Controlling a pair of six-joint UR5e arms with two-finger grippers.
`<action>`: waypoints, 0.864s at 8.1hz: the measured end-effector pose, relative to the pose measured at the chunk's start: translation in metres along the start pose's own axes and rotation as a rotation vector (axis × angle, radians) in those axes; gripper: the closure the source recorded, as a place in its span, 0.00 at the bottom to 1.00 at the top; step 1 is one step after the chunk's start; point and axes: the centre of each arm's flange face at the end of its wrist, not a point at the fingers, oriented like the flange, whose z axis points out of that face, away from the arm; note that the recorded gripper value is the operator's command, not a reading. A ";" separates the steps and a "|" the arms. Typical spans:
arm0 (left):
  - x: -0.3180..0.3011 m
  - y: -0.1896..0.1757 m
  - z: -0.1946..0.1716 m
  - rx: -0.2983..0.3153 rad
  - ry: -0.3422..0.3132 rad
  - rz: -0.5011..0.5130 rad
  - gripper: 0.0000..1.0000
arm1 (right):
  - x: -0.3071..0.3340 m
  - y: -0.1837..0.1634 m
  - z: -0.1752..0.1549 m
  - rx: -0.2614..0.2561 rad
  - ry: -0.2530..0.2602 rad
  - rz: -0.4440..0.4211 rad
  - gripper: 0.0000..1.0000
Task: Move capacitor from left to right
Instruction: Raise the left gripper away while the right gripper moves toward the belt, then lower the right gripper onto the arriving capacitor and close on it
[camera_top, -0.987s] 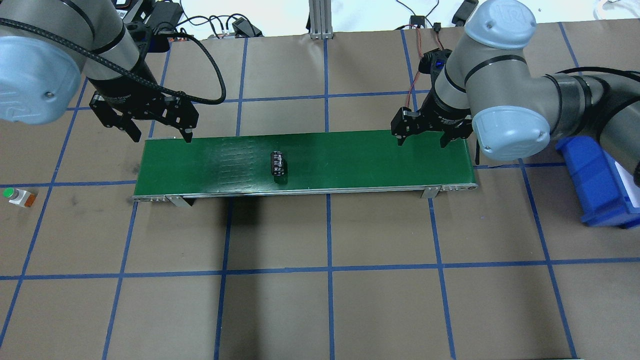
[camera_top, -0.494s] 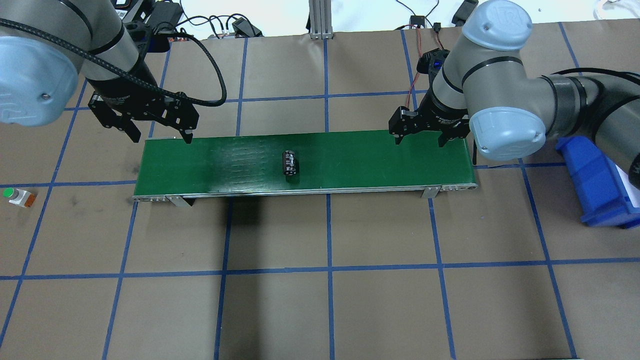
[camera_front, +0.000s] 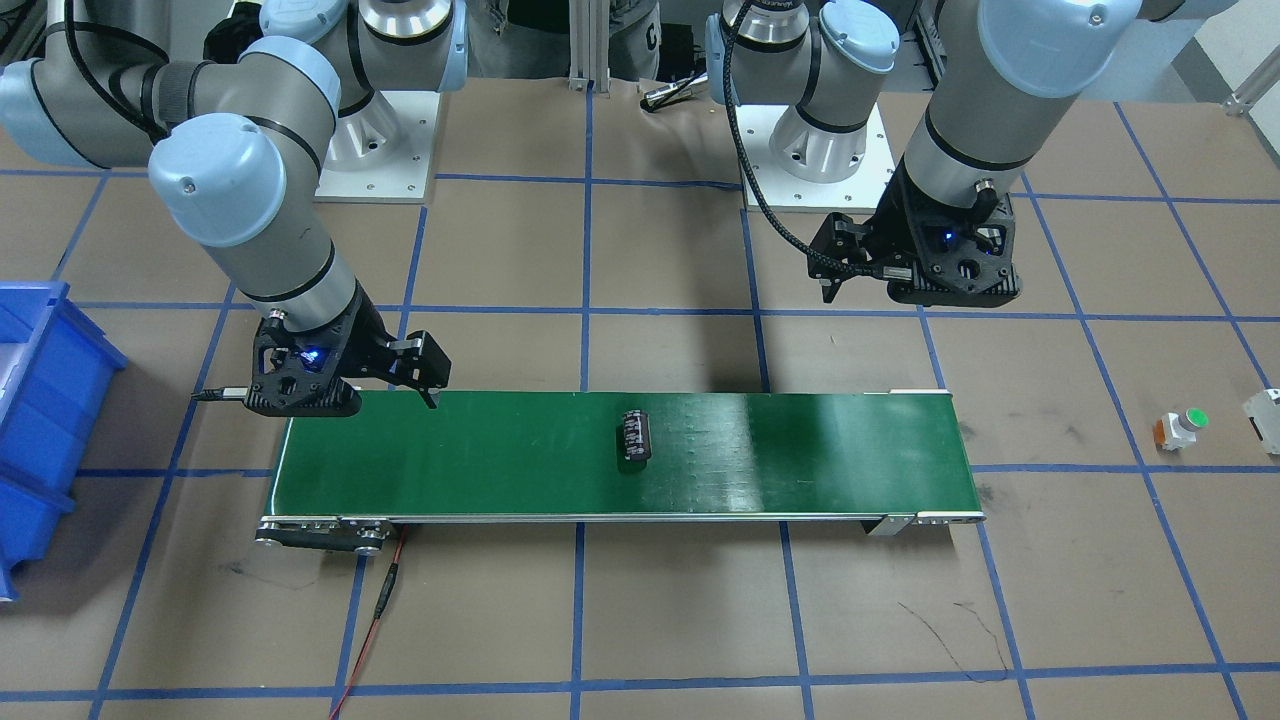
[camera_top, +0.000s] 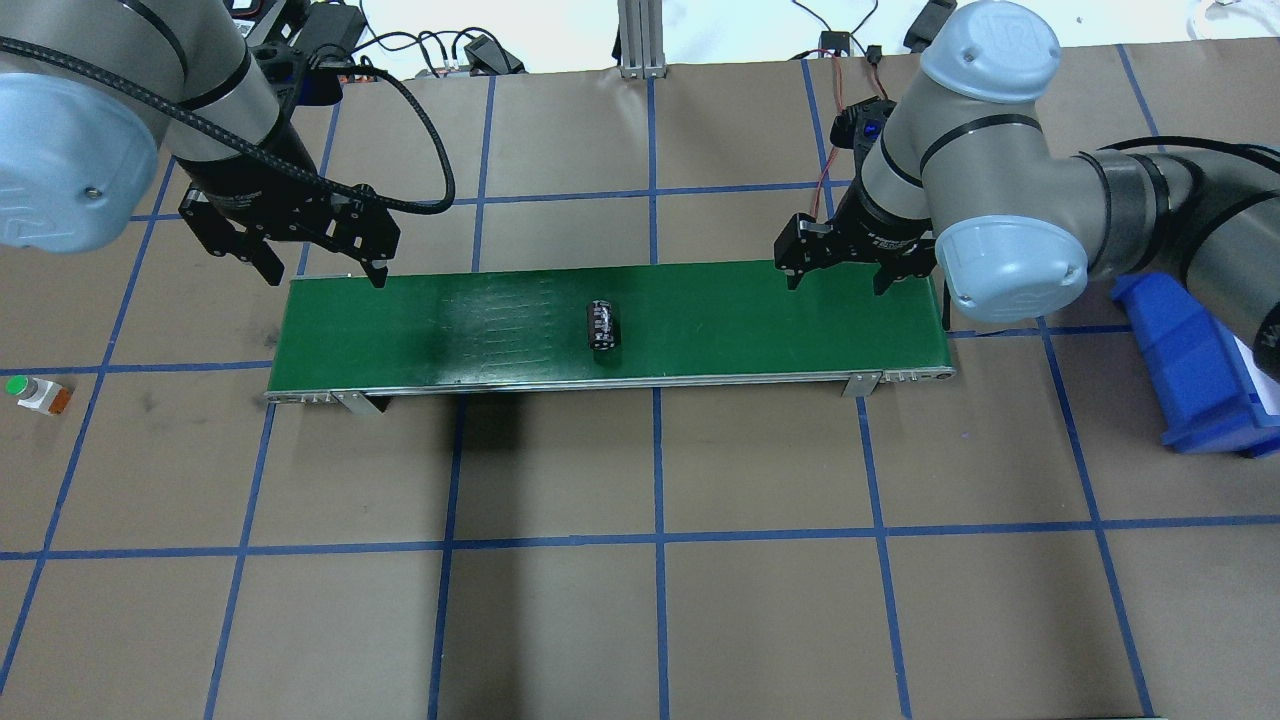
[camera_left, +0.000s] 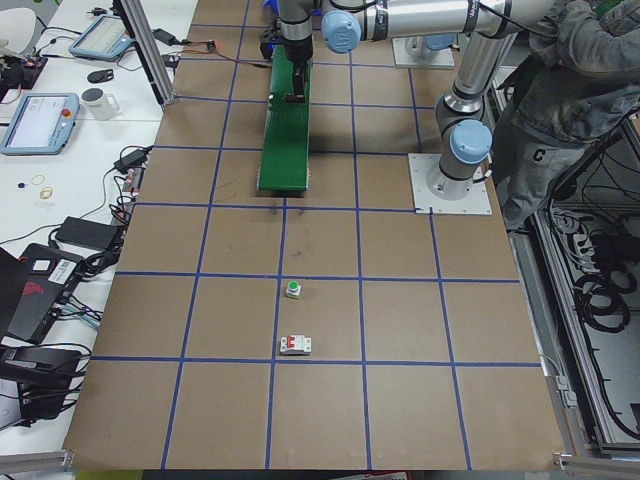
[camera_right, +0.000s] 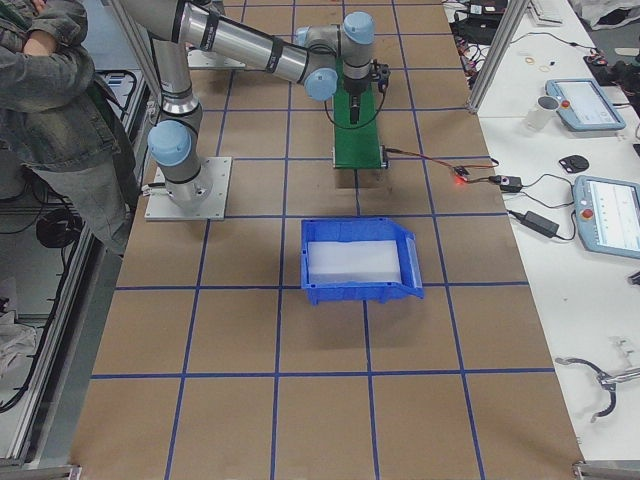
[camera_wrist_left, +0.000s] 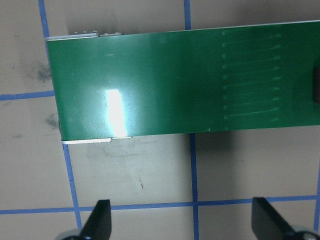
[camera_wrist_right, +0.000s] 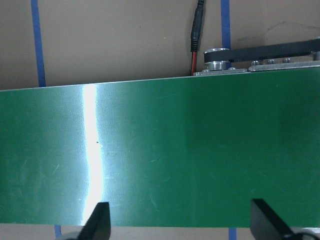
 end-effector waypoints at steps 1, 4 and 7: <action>0.000 0.000 0.000 0.000 0.000 0.001 0.00 | 0.000 -0.002 0.004 0.002 -0.002 -0.002 0.02; 0.001 0.000 0.000 0.000 0.005 0.002 0.00 | -0.007 -0.015 0.022 0.028 -0.081 -0.011 0.01; 0.001 0.000 0.000 0.001 0.008 0.003 0.00 | -0.009 -0.016 0.027 0.025 -0.099 -0.016 0.01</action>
